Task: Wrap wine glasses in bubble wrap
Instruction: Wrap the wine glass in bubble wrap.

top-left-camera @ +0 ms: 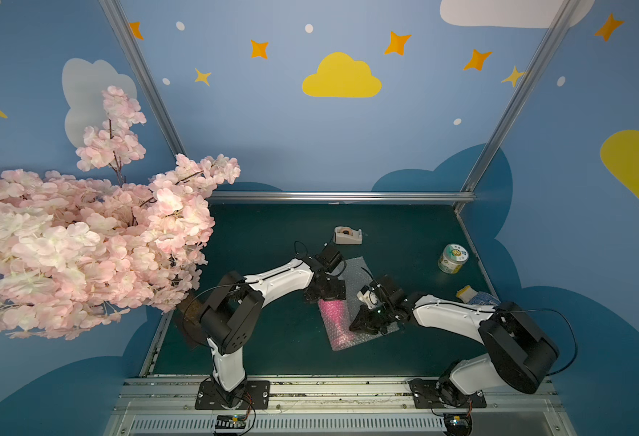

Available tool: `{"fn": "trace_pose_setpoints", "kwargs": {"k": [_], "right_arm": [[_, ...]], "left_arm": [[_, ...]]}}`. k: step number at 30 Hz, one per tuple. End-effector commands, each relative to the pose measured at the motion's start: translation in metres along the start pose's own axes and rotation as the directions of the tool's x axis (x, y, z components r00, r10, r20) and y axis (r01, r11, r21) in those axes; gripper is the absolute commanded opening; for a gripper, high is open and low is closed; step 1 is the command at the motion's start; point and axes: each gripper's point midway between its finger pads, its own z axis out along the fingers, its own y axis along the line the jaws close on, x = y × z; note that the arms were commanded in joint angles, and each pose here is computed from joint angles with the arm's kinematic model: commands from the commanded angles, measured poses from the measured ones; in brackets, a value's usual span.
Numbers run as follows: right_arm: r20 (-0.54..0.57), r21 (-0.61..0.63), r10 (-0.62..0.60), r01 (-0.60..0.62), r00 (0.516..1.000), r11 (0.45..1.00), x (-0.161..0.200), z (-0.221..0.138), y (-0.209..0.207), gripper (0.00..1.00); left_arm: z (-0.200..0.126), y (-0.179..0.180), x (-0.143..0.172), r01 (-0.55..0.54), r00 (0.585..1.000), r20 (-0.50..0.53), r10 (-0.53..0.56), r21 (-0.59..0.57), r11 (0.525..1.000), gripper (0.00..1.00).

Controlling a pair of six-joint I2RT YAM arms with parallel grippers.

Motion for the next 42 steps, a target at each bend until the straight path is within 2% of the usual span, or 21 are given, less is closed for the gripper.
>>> {"fn": "trace_pose_setpoints", "kwargs": {"k": [1, 5, 11, 14, 18, 25, 26, 27, 29, 32, 35, 38, 42], "right_arm": [[-0.022, -0.026, -0.012, 0.011, 1.000, 1.000, 0.003, -0.005, 0.011, 0.18], [0.008, -0.060, -0.005, 0.006, 1.000, 0.998, 0.000, -0.023, 0.018, 0.22], [0.060, -0.021, -0.009, 0.010, 0.998, 1.000, 0.000, -0.049, 0.009, 0.29], [0.134, -0.077, -0.117, 0.128, 0.984, 0.989, -0.009, -0.063, 0.041, 0.42], [0.254, -0.003, -0.302, 0.313, 0.919, 0.950, -0.009, -0.067, 0.059, 0.58], [0.399, 0.241, -0.439, 0.370, 0.805, 0.897, -0.011, -0.067, 0.050, 0.66], [0.415, 0.278, -0.466, 0.378, 0.781, 0.883, -0.010, -0.069, 0.052, 0.81], [0.425, 0.309, -0.495, 0.392, 0.758, 0.866, -0.008, -0.069, 0.054, 0.84], [0.406, 0.369, -0.534, 0.402, 0.742, 0.838, -0.004, -0.064, 0.049, 0.84], [0.372, 0.373, -0.580, 0.455, 0.725, 0.808, 0.001, -0.051, 0.064, 0.84], [0.336, 0.347, -0.602, 0.499, 0.724, 0.794, 0.007, -0.032, 0.075, 0.84], [0.301, 0.372, -0.620, 0.510, 0.724, 0.776, 0.007, -0.019, 0.082, 0.84], [0.254, 0.417, -0.609, 0.483, 0.751, 0.770, 0.003, 0.000, 0.081, 0.84]], "left_arm": [[0.003, 0.008, -0.002, 0.014, 1.000, -0.003, -0.014, -0.074, 0.997, 0.95], [0.002, 0.016, -0.005, 0.049, 0.999, 0.008, -0.048, -0.139, 0.989, 0.94], [0.005, 0.017, -0.003, 0.038, 0.999, -0.006, -0.040, -0.238, 0.971, 0.92], [0.006, 0.017, 0.000, 0.027, 0.999, -0.025, -0.035, -0.274, 0.961, 0.92], [0.007, 0.018, 0.002, 0.024, 0.997, -0.061, -0.044, -0.305, 0.952, 0.92], [0.011, 0.014, 0.009, 0.028, 0.986, -0.147, -0.076, -0.306, 0.952, 0.92], [0.012, 0.014, 0.009, 0.032, 0.984, -0.157, -0.083, -0.303, 0.952, 0.92], [0.013, 0.015, 0.010, 0.038, 0.982, -0.168, -0.092, -0.302, 0.952, 0.92], [0.015, 0.015, 0.010, 0.047, 0.977, -0.183, -0.106, -0.297, 0.954, 0.92], [0.012, 0.013, 0.006, 0.049, 0.978, -0.180, -0.105, -0.292, 0.955, 0.92], [0.012, 0.012, 0.003, 0.047, 0.976, -0.190, -0.106, -0.292, 0.955, 0.92], [0.012, 0.012, 0.002, 0.046, 0.976, -0.191, -0.108, -0.300, 0.953, 0.92], [0.013, 0.012, 0.000, 0.063, 0.973, -0.193, -0.123, -0.290, 0.955, 0.92]]}}
